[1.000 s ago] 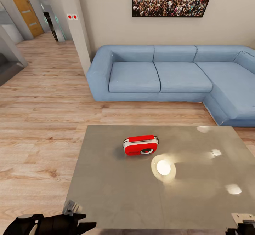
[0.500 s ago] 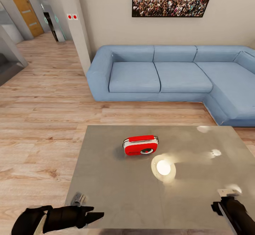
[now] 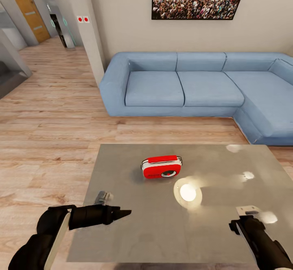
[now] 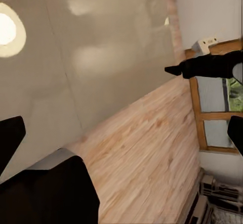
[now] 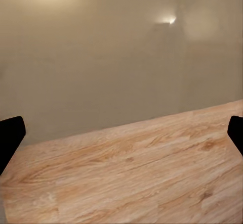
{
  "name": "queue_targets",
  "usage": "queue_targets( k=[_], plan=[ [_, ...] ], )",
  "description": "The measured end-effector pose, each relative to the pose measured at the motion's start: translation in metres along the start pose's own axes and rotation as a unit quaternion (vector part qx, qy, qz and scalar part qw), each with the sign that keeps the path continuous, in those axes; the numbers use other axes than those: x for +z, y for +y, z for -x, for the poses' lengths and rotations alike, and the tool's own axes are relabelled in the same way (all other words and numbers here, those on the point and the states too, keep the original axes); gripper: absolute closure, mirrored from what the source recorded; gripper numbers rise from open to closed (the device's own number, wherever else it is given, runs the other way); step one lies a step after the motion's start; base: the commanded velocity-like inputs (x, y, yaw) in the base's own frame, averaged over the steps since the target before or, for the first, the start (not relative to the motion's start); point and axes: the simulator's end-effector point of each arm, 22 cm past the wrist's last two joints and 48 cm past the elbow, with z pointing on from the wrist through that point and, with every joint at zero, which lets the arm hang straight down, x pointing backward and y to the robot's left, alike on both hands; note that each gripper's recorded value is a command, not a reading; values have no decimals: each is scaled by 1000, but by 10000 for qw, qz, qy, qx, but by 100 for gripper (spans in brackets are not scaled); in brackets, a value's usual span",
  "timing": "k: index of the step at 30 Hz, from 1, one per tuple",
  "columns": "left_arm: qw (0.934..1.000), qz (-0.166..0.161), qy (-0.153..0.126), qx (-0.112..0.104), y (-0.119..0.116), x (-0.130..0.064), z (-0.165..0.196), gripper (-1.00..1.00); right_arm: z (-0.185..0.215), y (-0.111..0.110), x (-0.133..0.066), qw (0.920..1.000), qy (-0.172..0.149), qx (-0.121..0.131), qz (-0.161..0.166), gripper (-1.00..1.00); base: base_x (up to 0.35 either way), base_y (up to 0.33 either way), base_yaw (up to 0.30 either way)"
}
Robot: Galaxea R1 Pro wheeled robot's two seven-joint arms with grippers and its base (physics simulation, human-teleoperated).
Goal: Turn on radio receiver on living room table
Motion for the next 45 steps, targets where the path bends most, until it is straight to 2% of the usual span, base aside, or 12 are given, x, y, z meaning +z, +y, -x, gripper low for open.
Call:
queue_targets(
  k=[4, 9, 16, 20, 26, 31, 37, 45],
  plan=[
    [9997, -52, -143, 167, -11, 8, 30, -100, 15, 8, -7, 9998, -165, 57, 69, -100, 0, 0, 0],
    [9991, 49, -228, 355, -16, 14, 52, -100, 30, 18, -16, 9992, -344, 120, 151, -100, 0, 0, 0],
    [9971, 399, -323, 567, -9, 16, 76, -100, 43, 32, -24, 9983, -504, 179, 250, -100, 0, 0, 0],
    [9935, 821, -428, 660, 6, 12, 93, -100, 46, 49, -29, 9975, -558, 206, 376, -100, 0, 0, 0],
    [9887, 1307, -445, 591, 32, 12, 98, -100, 63, 65, -41, 9956, -798, 99, 480, -100, 0, 0, 0],
    [9880, 1401, -399, 523, 48, 20, 89, -100, 75, 72, -50, 9940, -969, -26, 515, -100, 0, 0, 0],
    [9860, 1448, -492, 661, 55, 28, 89, -100, 99, 81, -71, 9898, -1289, -227, 560, -100, 0, 0, 0],
    [9811, 1708, -572, 707, 65, 25, 94, -100, 105, 81, -78, 9890, -1335, -377, 510, -100, 0, 0, 0]
  ],
)
